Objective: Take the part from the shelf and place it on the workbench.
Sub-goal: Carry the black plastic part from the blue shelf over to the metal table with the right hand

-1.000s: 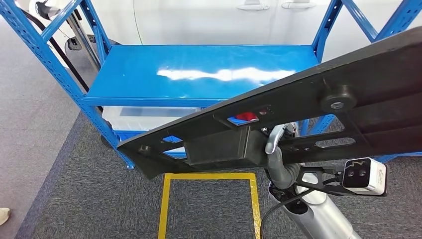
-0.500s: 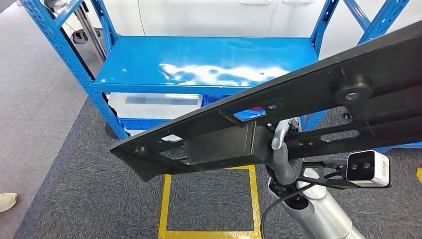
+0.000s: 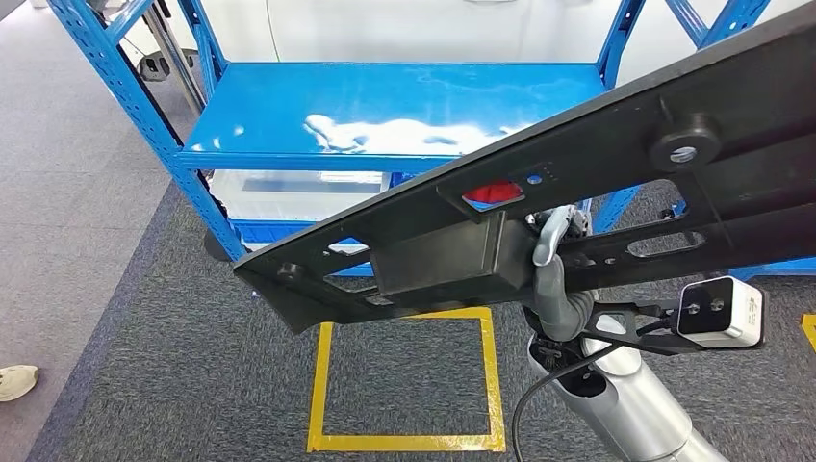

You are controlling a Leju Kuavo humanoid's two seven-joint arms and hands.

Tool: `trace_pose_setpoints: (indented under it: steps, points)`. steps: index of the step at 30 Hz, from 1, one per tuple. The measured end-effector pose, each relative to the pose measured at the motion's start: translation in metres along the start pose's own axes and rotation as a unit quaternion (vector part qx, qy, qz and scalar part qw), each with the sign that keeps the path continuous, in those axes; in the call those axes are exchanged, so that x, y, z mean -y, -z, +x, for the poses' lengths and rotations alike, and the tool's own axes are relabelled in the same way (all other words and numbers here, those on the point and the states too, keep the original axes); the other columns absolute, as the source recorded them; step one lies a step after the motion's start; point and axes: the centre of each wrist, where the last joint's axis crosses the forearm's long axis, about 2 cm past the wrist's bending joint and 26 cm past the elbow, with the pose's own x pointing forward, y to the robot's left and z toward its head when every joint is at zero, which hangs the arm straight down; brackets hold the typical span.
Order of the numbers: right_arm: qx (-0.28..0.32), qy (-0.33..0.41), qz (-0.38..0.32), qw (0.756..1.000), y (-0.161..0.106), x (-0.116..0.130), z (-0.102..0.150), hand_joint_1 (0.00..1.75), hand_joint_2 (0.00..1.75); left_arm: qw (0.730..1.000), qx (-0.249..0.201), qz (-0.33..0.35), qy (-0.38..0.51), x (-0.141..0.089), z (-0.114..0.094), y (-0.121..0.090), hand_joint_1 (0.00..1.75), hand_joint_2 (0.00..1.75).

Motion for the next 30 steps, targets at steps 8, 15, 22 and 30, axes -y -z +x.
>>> trace_pose_setpoints:
  steps: [8, 15, 22, 30]
  points:
    - [-0.009, 0.005, 0.015, 1.0, -0.012, 0.004, -0.001, 1.75, 1.75, 1.0, 0.012, 0.02, -0.007, -0.001, -0.002, -0.001, 0.0, 1.75]
    - [-0.022, -0.028, 0.026, 0.999, -0.01, 0.009, -0.003, 1.75, 1.75, 1.0, 0.008, 0.021, -0.002, -0.004, -0.003, -0.001, 0.0, 1.75]
    - [-0.026, -0.051, 0.024, 0.998, -0.012, 0.004, -0.003, 1.75, 1.75, 1.0, -0.003, 0.01, 0.011, -0.003, -0.002, 0.0, 0.0, 1.75]
    - [-0.023, -0.047, 0.026, 0.998, -0.018, -0.01, 0.002, 1.75, 1.75, 1.0, -0.015, 0.005, 0.022, 0.001, -0.002, -0.001, 0.0, 1.75]
